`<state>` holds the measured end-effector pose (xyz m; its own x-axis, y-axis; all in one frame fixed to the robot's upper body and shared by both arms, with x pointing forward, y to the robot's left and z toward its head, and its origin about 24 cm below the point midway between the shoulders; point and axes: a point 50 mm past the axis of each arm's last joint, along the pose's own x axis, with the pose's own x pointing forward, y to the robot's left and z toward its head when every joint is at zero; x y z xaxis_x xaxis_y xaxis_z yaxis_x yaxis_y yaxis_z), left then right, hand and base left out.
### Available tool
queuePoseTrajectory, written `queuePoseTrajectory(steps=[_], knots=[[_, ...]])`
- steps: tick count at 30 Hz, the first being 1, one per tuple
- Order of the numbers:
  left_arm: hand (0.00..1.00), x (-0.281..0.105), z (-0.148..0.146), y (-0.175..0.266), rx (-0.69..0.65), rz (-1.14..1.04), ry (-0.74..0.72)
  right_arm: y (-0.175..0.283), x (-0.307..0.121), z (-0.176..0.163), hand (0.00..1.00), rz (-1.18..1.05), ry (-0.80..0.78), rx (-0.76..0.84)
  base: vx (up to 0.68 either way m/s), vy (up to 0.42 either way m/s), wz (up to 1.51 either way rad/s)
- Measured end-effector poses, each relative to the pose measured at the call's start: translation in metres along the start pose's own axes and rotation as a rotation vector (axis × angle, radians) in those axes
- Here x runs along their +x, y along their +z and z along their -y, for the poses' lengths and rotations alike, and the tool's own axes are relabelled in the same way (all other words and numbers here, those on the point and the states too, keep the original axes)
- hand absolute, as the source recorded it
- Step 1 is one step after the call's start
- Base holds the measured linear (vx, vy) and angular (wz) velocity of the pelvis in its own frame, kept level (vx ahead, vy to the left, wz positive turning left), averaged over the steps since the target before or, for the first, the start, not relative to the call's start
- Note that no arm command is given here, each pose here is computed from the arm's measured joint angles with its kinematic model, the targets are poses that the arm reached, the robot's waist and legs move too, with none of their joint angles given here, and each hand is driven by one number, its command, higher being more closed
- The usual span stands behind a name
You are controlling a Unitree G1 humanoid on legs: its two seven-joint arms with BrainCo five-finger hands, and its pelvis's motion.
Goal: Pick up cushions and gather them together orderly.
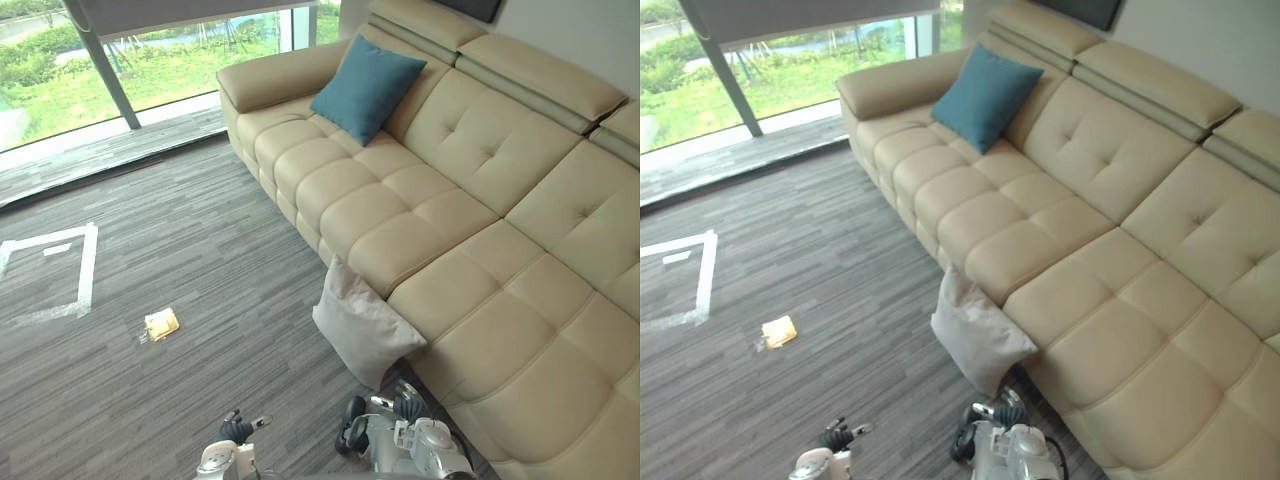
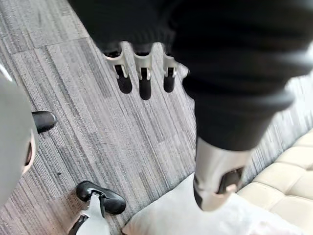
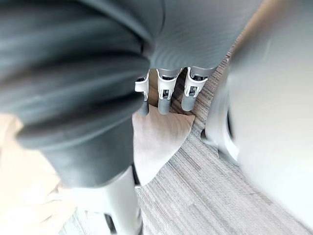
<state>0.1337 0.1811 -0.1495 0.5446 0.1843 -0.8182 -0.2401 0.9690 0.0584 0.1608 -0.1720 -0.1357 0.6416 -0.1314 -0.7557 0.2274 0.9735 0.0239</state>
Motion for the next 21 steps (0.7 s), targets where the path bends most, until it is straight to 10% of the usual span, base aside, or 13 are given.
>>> queuePoseTrajectory(steps=[21], knots=[[0.0, 0.002, 0.004, 0.009, -0.039, 0.033, 0.0, -0.021, -0.008, -0.022, 0.0, -0.063, 0.05, 0.011, 0.25, 0.163, -1.01]])
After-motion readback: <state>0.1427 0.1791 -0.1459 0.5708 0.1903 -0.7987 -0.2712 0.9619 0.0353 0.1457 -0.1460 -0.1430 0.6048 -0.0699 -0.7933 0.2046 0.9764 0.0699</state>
